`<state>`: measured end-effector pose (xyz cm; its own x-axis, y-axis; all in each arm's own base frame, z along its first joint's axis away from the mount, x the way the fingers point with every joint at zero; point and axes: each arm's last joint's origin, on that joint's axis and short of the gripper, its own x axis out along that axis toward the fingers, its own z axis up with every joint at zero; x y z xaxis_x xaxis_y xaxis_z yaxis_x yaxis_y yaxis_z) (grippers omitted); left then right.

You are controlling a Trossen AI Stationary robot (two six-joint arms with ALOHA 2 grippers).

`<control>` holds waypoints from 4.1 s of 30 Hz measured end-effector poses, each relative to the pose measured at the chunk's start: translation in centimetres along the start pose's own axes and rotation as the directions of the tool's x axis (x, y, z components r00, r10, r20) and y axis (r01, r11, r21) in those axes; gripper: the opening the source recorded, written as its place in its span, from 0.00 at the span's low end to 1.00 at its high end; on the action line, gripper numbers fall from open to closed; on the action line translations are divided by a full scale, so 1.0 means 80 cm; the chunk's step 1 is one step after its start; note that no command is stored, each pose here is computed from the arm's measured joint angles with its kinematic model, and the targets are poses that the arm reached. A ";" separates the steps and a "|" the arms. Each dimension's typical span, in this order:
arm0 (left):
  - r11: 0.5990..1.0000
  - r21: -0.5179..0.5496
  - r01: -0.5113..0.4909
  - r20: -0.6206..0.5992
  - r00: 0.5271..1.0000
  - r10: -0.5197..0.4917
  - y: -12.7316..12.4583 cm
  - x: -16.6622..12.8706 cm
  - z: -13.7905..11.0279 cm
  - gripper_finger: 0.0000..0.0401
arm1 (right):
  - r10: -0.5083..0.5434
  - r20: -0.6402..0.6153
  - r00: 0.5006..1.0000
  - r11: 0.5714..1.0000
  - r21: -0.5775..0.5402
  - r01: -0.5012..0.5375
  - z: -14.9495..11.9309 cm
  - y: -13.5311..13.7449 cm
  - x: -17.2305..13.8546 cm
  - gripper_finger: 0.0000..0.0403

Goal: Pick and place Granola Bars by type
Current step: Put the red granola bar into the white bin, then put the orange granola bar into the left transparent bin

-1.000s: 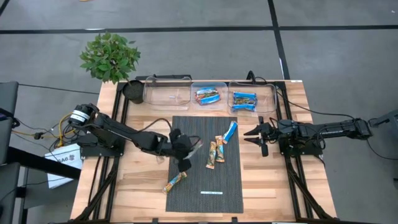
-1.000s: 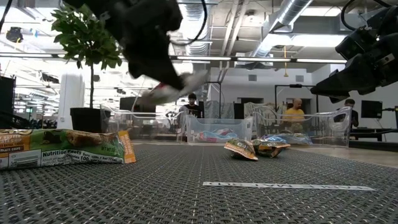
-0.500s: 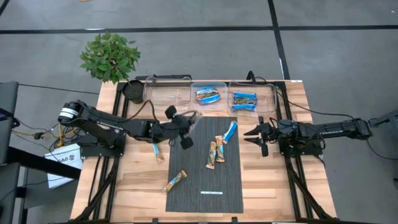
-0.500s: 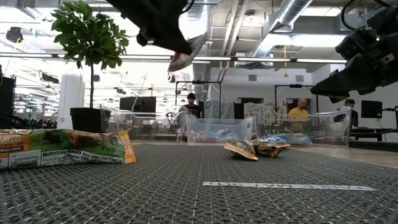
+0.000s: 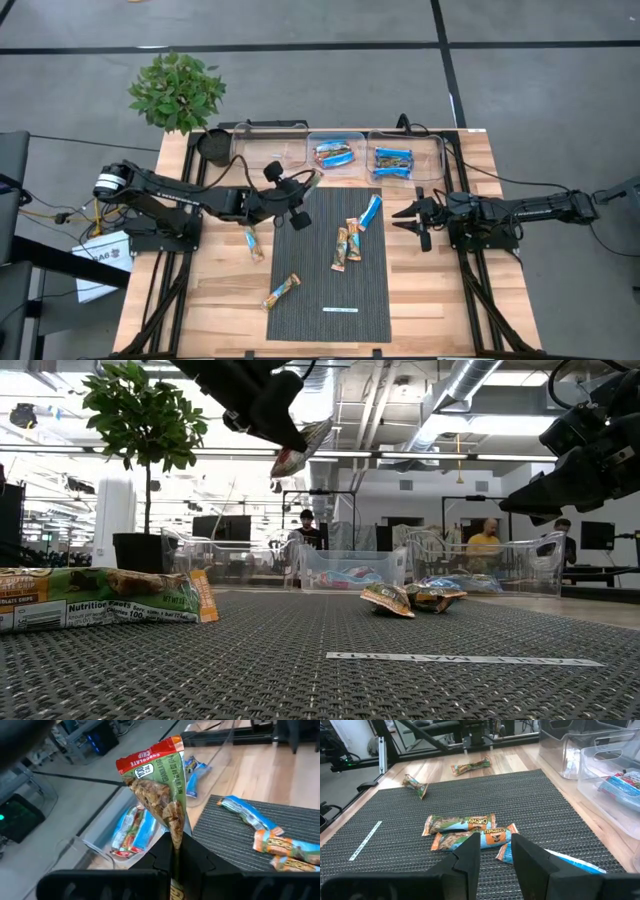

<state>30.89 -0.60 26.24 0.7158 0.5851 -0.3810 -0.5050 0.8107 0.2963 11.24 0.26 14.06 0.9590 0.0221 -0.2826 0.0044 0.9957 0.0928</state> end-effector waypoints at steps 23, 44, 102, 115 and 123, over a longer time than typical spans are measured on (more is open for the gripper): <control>0.993 0.068 -0.097 0.004 0.995 0.097 0.100 0.105 0.006 0.03 | 0.000 0.001 1.000 1.000 0.000 0.000 0.000 0.000 0.000 0.25; 0.895 0.434 0.100 -0.204 0.979 -0.010 0.100 0.228 0.027 0.03 | 0.001 0.000 1.000 1.000 0.000 -0.001 0.000 0.000 0.000 0.25; 0.859 0.461 0.223 -0.374 0.927 -0.040 0.079 0.247 0.026 0.30 | 0.001 0.000 1.000 1.000 0.000 -0.001 0.000 0.000 0.000 0.25; 0.836 0.478 0.270 -0.386 0.919 -0.076 0.031 0.197 0.049 0.30 | 0.001 0.000 1.000 1.000 0.000 -0.001 0.000 0.000 0.000 0.25; 0.861 0.403 0.311 -0.459 0.882 -0.104 0.006 0.163 0.051 0.30 | 0.000 0.002 1.000 1.000 0.000 0.000 0.000 0.000 0.000 0.25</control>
<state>41.97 7.33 24.99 0.4627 0.4408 -0.7692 -0.0174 0.8720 0.4893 11.25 0.26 14.08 0.9597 0.0224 -0.2802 0.0040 0.9957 0.0930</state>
